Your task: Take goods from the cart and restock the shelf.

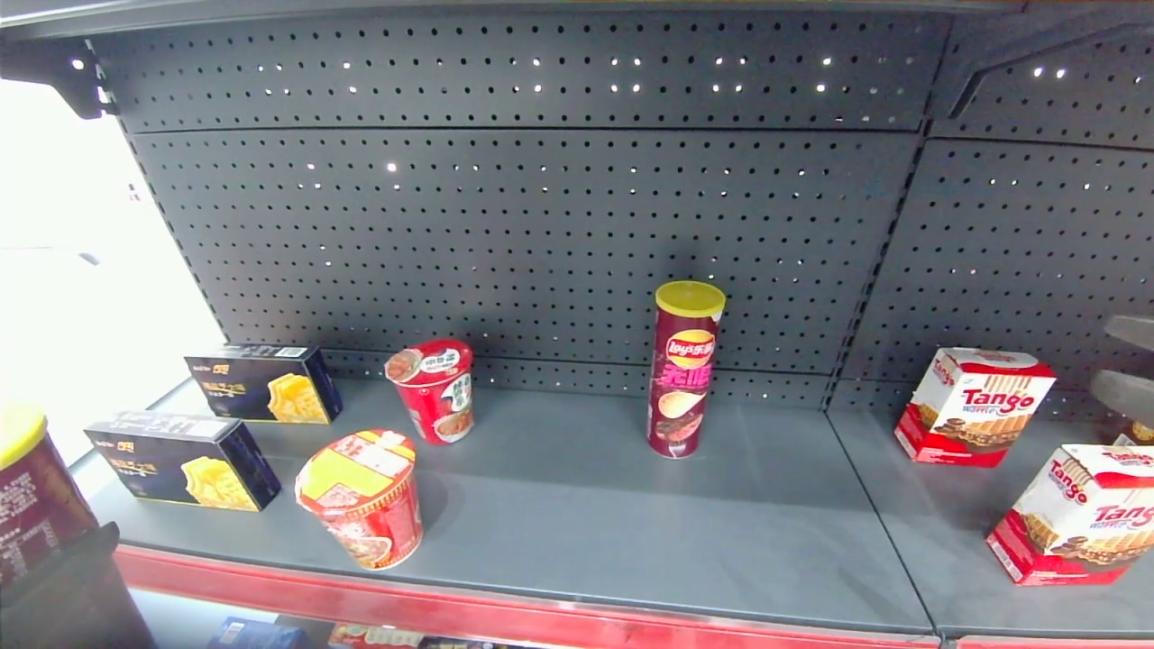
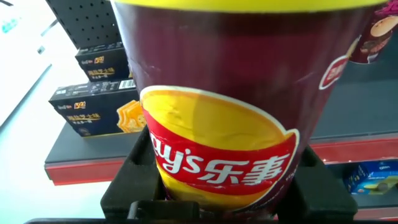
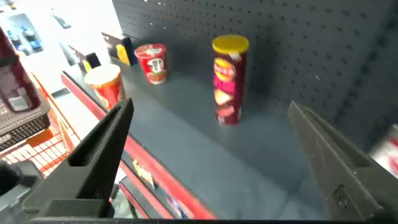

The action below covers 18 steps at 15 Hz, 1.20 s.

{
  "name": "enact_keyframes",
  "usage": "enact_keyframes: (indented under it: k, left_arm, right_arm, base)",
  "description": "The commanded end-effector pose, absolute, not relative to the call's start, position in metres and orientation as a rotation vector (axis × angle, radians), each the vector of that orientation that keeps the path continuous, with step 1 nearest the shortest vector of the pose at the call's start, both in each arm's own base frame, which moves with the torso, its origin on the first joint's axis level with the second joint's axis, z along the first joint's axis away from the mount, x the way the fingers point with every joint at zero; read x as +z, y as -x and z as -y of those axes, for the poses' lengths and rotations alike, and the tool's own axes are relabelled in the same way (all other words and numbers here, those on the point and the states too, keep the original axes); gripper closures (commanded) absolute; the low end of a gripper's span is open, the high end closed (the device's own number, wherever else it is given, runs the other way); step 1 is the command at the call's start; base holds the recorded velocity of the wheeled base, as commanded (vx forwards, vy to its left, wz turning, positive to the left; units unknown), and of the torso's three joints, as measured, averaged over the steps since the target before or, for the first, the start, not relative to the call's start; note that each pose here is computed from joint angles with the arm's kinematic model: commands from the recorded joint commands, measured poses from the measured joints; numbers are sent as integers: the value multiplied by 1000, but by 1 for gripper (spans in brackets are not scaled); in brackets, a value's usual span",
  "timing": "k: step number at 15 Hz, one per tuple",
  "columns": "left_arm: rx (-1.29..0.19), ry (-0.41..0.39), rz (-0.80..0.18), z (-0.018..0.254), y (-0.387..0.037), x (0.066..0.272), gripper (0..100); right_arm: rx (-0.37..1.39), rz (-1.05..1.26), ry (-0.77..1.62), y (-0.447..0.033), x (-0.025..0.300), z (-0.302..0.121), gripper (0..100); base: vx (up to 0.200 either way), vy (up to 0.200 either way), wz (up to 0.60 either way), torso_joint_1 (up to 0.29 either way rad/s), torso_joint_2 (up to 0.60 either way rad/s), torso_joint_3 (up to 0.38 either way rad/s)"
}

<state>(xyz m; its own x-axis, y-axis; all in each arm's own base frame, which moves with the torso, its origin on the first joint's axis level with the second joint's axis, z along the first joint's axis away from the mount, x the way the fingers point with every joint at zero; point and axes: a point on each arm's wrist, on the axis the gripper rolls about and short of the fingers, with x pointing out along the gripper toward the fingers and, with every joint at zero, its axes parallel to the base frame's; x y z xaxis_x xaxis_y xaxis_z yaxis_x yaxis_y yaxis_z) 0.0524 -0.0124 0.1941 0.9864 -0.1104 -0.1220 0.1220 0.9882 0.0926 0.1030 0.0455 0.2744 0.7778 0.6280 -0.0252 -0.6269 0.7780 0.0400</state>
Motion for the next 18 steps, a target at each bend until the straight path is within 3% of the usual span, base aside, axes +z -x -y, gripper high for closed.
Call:
enact_keyframes:
  k: [1,8,18]
  left_arm:
    - [-116,-102,-133,13,-56,193,100]
    - [-114,-74,-118,15,-62,206,100]
    - [-116,-77,-133,16,-64,204,100]
  right_arm:
    - [667,-130,-20,-178,258,-68,0]
    - [840,-108,31,-277,217,-73,0]
    - [1161,-47,19,-325,190,-77,0]
  base:
    - [0,0,0,0,0,0]
    - [0,0,0,0,0,0]
    - [0,0,0,0,0,0]
